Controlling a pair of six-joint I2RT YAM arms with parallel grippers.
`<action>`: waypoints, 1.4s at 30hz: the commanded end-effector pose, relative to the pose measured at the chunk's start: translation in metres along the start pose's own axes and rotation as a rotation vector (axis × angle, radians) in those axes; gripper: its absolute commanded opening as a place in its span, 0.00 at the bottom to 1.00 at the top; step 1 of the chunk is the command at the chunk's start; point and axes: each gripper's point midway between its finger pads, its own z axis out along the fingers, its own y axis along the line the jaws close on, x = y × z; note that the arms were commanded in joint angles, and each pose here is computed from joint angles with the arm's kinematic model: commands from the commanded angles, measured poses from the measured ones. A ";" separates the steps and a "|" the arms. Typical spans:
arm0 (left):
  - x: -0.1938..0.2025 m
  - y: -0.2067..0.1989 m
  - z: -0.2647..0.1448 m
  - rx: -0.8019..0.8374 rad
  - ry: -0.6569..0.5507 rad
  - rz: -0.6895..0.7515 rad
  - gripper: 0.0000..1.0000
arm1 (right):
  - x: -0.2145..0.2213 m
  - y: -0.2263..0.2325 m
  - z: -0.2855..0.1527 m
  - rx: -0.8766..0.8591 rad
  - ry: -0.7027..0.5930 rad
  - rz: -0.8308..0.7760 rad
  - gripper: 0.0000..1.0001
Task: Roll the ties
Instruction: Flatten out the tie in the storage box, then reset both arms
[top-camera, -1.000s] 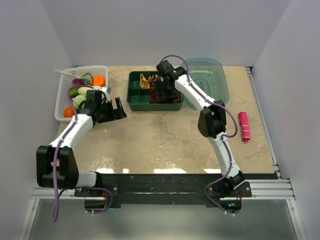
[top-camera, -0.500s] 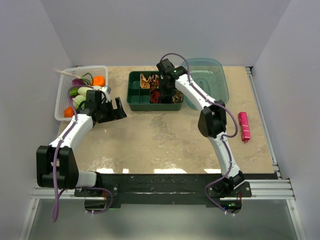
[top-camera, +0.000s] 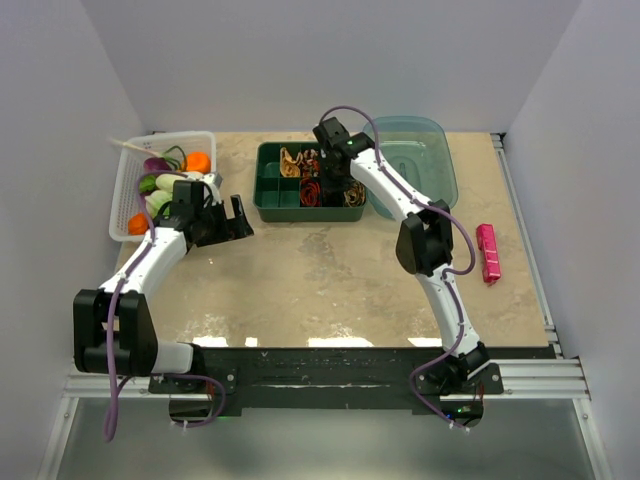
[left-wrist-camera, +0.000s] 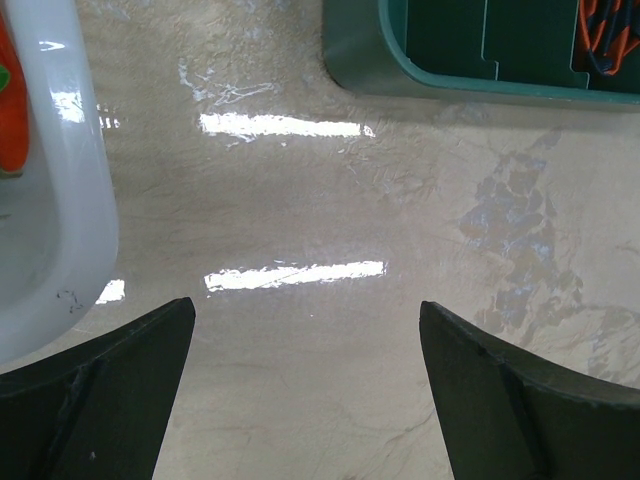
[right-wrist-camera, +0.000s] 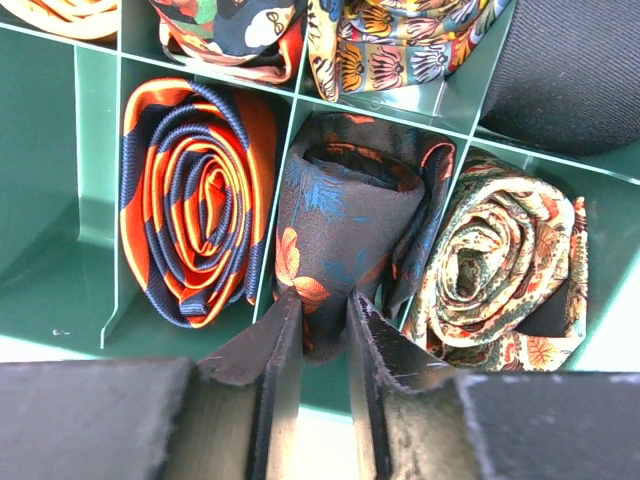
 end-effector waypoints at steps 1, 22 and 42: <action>-0.018 -0.010 -0.004 0.035 -0.044 0.041 1.00 | -0.016 0.009 -0.019 -0.049 -0.067 -0.012 0.28; -0.083 -0.077 -0.072 0.289 -0.325 0.098 1.00 | -0.089 0.001 -0.221 -0.218 -0.686 0.038 0.99; -0.109 -0.100 -0.134 0.376 -0.498 -0.016 1.00 | -0.011 -0.056 -0.342 -0.218 -0.987 0.074 0.99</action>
